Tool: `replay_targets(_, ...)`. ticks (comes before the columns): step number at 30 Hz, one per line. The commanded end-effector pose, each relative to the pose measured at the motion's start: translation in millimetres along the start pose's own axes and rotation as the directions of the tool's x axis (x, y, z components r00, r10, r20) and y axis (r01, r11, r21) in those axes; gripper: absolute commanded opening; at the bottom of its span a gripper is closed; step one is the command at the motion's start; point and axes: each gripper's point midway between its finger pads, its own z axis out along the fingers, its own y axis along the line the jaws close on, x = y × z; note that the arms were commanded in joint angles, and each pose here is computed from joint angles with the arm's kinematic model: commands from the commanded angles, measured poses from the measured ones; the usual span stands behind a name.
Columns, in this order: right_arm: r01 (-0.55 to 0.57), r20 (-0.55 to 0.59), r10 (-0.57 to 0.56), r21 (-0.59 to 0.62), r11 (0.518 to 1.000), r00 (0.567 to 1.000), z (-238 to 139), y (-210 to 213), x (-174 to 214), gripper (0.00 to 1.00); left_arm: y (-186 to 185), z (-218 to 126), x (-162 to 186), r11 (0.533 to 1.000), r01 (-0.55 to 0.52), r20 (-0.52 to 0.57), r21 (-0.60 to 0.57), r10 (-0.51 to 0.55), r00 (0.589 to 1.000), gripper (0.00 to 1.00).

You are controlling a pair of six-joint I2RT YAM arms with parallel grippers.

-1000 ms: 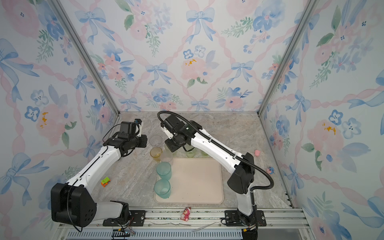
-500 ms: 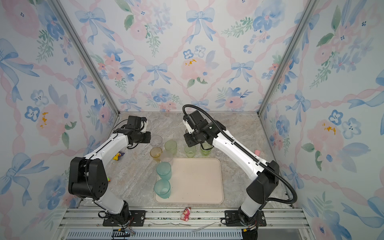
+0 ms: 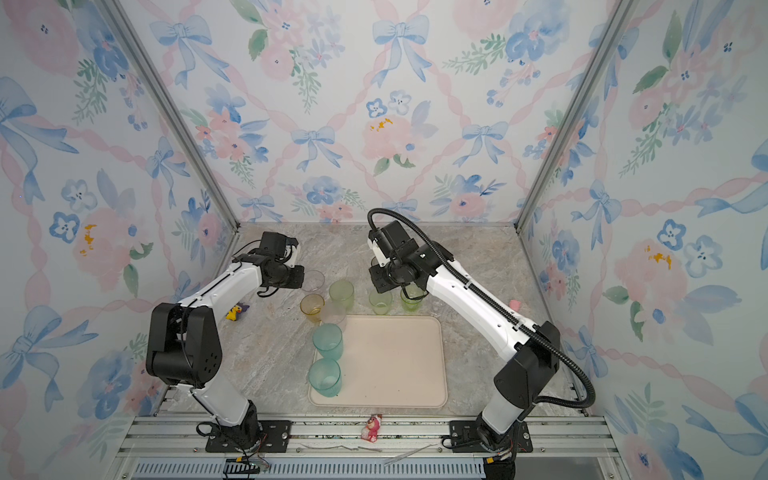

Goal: Place the glasses into the tray
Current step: 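Grasp the clear faceted cup with the left gripper while the right gripper withdraws, then carry the clear faceted cup with the left gripper over the tray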

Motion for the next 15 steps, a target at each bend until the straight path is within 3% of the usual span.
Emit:
replay_targets(1, -0.018, 0.017, 0.018, -0.010, 1.000, 1.000, -3.5, -1.9, -3.0, 0.47, 1.8, 5.7, 1.7, 1.000, -0.009, -0.027, 0.007, 0.009, 1.000, 0.21)
replay_targets(15, -0.027, -0.007, 0.027, -0.012, 1.000, 1.000, 7.9, -3.5, 0.8, 0.47, 5.0, 14.1, -3.1, 1.000, -0.013, -0.038, -0.009, 0.013, 0.999, 0.03)
